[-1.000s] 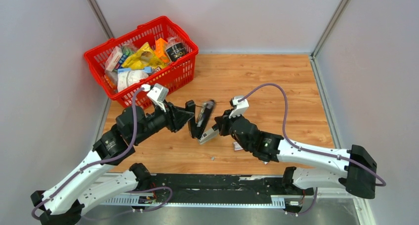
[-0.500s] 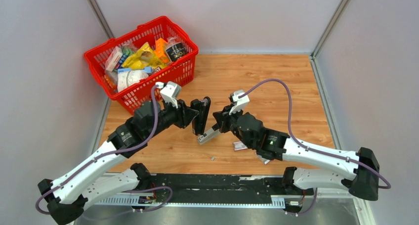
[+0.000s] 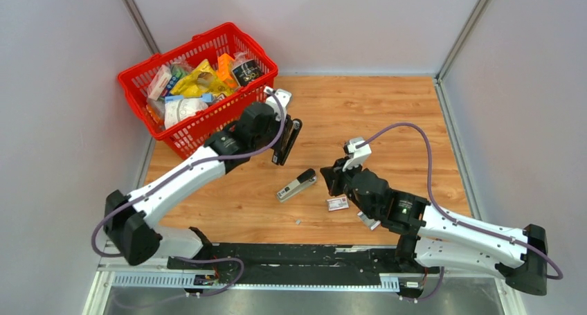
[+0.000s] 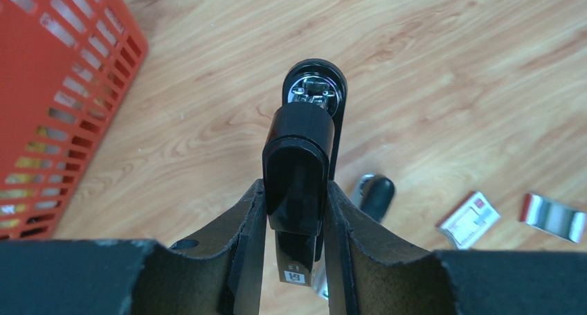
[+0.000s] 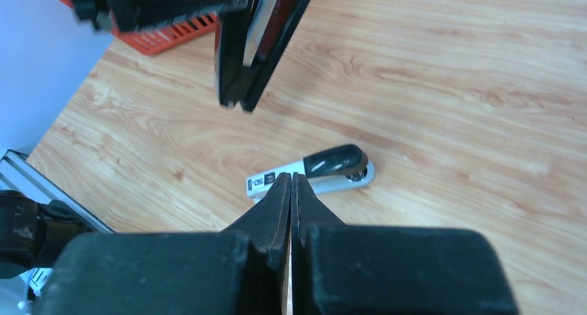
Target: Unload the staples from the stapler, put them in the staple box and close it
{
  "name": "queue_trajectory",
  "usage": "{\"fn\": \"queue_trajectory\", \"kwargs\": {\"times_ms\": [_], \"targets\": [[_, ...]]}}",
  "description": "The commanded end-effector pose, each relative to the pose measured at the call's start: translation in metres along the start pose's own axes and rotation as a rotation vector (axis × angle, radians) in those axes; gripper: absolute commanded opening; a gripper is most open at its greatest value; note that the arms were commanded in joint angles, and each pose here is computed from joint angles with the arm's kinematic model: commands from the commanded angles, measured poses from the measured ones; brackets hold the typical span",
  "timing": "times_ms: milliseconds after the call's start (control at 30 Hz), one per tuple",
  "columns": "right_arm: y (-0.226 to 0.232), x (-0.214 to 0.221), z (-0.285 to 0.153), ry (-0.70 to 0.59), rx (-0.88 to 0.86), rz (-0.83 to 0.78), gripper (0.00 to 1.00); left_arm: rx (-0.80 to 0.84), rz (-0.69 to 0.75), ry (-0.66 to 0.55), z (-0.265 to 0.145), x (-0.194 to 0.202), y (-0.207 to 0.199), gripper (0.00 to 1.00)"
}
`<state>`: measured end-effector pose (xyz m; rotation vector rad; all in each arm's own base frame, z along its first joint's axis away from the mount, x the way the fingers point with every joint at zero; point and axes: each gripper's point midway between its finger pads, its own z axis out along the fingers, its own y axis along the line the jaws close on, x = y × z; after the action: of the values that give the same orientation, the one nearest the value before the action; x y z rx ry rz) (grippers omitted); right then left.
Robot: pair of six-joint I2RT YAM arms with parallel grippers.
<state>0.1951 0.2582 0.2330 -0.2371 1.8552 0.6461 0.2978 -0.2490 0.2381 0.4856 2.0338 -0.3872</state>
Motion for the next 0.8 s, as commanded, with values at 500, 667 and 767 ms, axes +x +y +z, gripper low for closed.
{"fn": "queue_trajectory", "kwargs": {"times_ms": [500, 667, 767], "targets": [[-0.010, 0.039, -0.011, 0.104, -0.022, 0.036, 0.00, 0.020, 0.105, 0.323, 0.157, 0.040, 0.046, 0.00], [-0.010, 0.044, -0.011, 0.111, -0.030, 0.040, 0.00, 0.007, 0.116, 0.395, 0.177, 0.064, 0.052, 0.00], [-0.010, 0.047, -0.010, 0.116, -0.032, 0.045, 0.00, 0.010, 0.105, 0.429, 0.185, 0.080, 0.052, 0.00]]}}
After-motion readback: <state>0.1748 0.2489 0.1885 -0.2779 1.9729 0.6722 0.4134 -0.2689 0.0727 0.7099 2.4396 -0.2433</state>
